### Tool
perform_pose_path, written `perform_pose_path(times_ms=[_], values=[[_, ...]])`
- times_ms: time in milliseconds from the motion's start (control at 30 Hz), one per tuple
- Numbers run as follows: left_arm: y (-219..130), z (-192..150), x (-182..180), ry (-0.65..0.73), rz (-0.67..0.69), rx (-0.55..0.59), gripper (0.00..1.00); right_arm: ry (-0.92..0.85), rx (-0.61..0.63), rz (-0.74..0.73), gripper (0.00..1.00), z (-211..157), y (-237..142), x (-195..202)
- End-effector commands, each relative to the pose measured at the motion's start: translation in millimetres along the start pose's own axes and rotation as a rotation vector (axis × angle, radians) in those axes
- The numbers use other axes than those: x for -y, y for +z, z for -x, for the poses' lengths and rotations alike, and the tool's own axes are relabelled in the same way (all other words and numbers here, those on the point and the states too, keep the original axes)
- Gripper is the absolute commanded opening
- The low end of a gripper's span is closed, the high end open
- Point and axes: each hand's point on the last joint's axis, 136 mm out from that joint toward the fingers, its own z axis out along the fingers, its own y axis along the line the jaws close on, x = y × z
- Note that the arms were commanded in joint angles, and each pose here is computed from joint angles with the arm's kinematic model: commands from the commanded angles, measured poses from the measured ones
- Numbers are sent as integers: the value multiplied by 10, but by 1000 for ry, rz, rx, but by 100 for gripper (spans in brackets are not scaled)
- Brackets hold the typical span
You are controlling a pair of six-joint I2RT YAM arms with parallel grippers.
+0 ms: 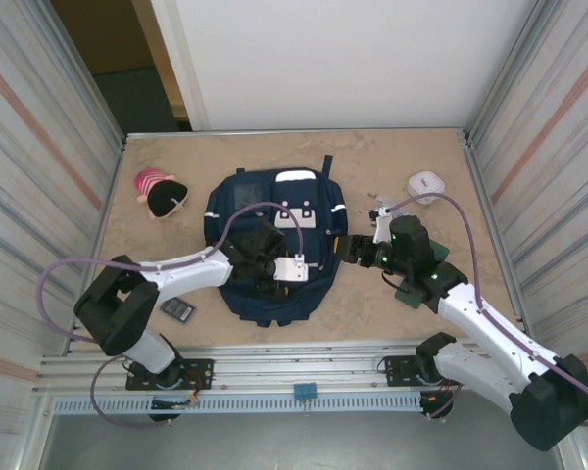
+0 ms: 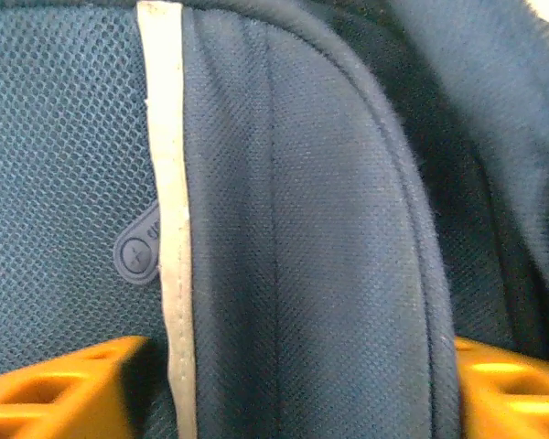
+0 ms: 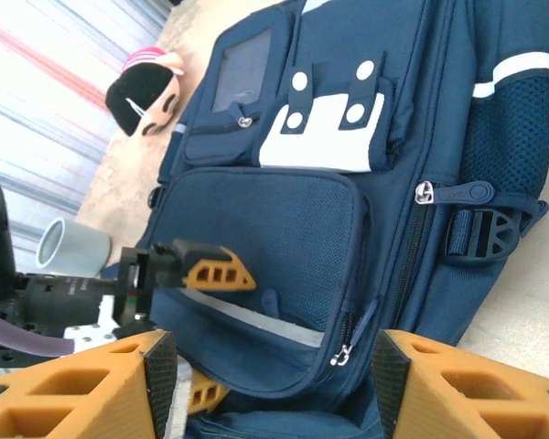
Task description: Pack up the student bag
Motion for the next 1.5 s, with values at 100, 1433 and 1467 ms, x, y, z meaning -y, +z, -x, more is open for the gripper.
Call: perform_pose_path(times_ms=[100, 1433, 1467], values=[[-486, 379, -220, -31, 102, 167, 0, -7, 16, -6, 61, 42, -31, 73], [-2041, 1339, -1427, -327, 283, 515, 0, 480, -207, -290, 40, -1070, 559, 260], [-2093, 1354, -1439, -317, 290, 513, 0, 481, -214, -329, 37, -1122, 564, 369]])
